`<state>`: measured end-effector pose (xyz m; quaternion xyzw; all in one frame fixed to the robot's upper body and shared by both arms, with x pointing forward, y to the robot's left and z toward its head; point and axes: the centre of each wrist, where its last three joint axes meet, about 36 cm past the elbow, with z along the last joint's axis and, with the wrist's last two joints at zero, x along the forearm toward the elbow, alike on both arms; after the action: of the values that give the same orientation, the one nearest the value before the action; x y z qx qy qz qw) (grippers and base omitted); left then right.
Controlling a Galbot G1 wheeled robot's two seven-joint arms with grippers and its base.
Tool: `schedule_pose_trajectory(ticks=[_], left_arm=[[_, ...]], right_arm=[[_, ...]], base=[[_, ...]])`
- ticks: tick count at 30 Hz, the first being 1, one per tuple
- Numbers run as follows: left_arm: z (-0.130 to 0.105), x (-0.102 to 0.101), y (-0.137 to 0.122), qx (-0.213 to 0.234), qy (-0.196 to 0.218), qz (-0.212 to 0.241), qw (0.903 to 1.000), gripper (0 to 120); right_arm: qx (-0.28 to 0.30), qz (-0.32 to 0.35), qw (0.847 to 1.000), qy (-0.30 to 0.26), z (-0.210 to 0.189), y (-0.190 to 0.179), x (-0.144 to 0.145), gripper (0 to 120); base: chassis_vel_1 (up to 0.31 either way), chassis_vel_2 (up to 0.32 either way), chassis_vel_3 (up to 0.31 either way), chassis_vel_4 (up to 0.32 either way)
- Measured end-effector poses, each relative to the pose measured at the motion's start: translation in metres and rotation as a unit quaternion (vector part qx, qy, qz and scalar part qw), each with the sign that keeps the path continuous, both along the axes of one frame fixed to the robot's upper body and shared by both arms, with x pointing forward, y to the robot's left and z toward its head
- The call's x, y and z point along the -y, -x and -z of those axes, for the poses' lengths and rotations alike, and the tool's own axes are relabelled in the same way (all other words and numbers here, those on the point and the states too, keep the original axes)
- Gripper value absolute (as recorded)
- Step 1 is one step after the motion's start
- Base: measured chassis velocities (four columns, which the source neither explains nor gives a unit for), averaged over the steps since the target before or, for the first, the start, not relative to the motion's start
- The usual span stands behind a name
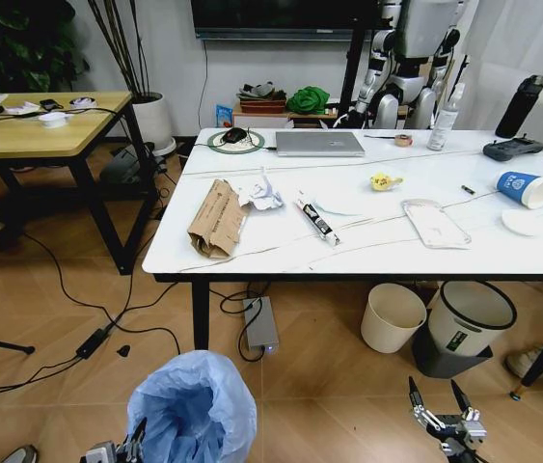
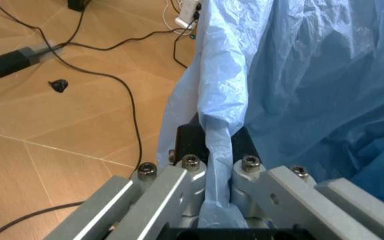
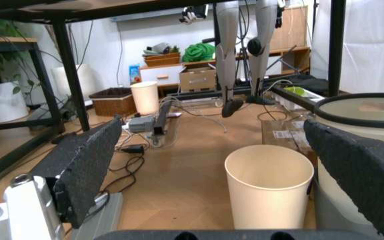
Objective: Pick up the trash bin and place the trash from the table into it.
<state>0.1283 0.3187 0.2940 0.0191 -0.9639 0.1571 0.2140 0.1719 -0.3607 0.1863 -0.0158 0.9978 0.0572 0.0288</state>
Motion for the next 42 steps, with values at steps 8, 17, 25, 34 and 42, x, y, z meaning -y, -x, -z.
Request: schedule_pose_trajectory(ticks=[8,17,25,34,42], left_arm=[[-0.001,0.002,0.0,0.002,-0.002,0.005,1.0,0],[-0.001,0.005,-0.001,0.002,-0.001,0.01,0.9999,0],[-0.004,0.005,-0.002,0.005,-0.004,0.011,0.9999,0],[-0.007,0.007,-0.004,0.01,-0.004,0.012,0.9999,0],[-0.006,0.009,-0.008,0.006,-0.003,0.022,0.9997,0]], right_arm=[[0.0,-0.001,1.0,0.001,-0.002,0.001,0.0,100],[0.0,-0.001,1.0,0.003,-0.003,0.003,0.002,100],[0.004,-0.001,1.0,0.003,-0.005,0.001,0.001,100],[0.005,-0.002,1.0,0.002,-0.006,-0.001,0.001,100],[0.004,-0.001,1.0,0.005,-0.007,-0.007,0.005,100]], base=[[0.0,0.0,0.0,0.0],[0.0,0.0,0.0,0.0],[0.0,0.0,0.0,0.0],[0.0,0.0,0.0,0.0],[0.0,0.0,0.0,0.0]])
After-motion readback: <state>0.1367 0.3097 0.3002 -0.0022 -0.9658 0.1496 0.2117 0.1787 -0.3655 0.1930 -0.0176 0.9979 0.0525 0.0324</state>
